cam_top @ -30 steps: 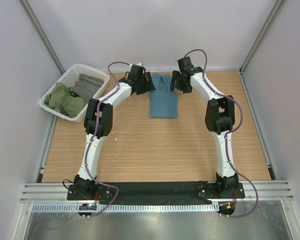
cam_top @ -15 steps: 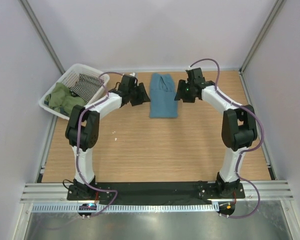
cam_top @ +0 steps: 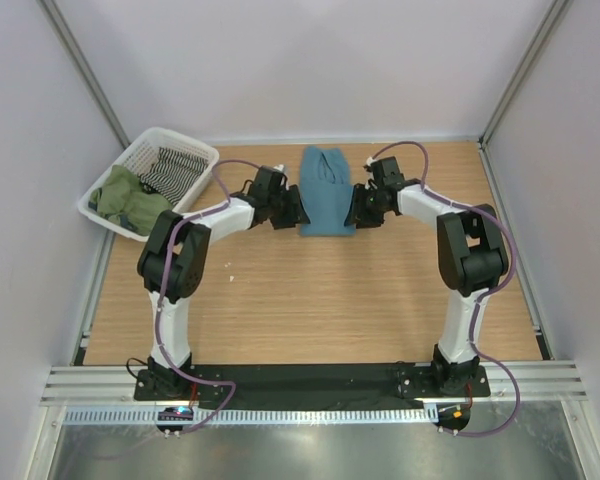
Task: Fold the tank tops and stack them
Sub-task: Fold the tank top
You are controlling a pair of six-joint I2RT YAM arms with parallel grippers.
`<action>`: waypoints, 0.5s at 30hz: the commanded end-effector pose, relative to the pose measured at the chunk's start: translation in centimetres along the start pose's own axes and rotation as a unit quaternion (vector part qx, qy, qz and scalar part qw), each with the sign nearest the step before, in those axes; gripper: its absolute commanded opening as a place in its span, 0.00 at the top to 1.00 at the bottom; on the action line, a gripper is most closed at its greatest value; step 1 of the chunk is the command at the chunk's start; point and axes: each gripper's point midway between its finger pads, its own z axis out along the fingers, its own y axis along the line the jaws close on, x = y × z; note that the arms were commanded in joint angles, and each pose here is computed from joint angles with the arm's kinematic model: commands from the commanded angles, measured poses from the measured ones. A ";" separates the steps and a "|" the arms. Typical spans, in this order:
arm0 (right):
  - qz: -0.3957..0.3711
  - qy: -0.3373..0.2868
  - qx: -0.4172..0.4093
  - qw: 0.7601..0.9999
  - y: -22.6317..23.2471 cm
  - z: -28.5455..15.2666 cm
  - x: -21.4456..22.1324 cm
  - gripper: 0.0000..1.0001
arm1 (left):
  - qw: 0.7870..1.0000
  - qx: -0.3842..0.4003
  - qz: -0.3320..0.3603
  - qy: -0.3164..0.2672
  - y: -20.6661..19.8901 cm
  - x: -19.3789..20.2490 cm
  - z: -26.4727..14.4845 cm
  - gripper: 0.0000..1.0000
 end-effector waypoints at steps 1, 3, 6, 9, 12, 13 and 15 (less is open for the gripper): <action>-0.009 -0.009 -0.032 0.999 1.5 0.1 -0.3 0.55 | 1.000 0.016 0.002 -0.006 -0.8 0.1 0.4 0.51; -0.010 -0.004 -0.030 0.999 1.4 0.2 0.6 0.55 | 1.000 0.014 0.001 -0.003 -0.6 0.4 0.6 0.54; -0.008 -0.003 -0.031 0.999 1.2 0.3 1.3 0.55 | 1.000 0.016 0.000 0.003 -0.5 0.7 0.9 0.64; -0.005 0.008 -0.035 0.999 1.1 0.6 2.1 0.59 | 1.000 0.018 -0.001 0.009 -0.5 1.1 1.0 0.69; -0.004 0.006 -0.038 0.999 1.2 0.3 2.5 0.70 | 1.000 0.012 -0.003 0.012 -0.2 1.6 1.0 0.71; -0.003 0.007 -0.038 0.999 1.2 0.2 2.7 0.74 | 1.000 0.013 -0.002 0.015 -0.2 1.7 1.1 0.78; -0.002 0.008 -0.037 0.999 1.2 -0.2 3.2 0.89 | 1.000 0.013 -0.005 0.020 -0.2 2.1 1.1 0.88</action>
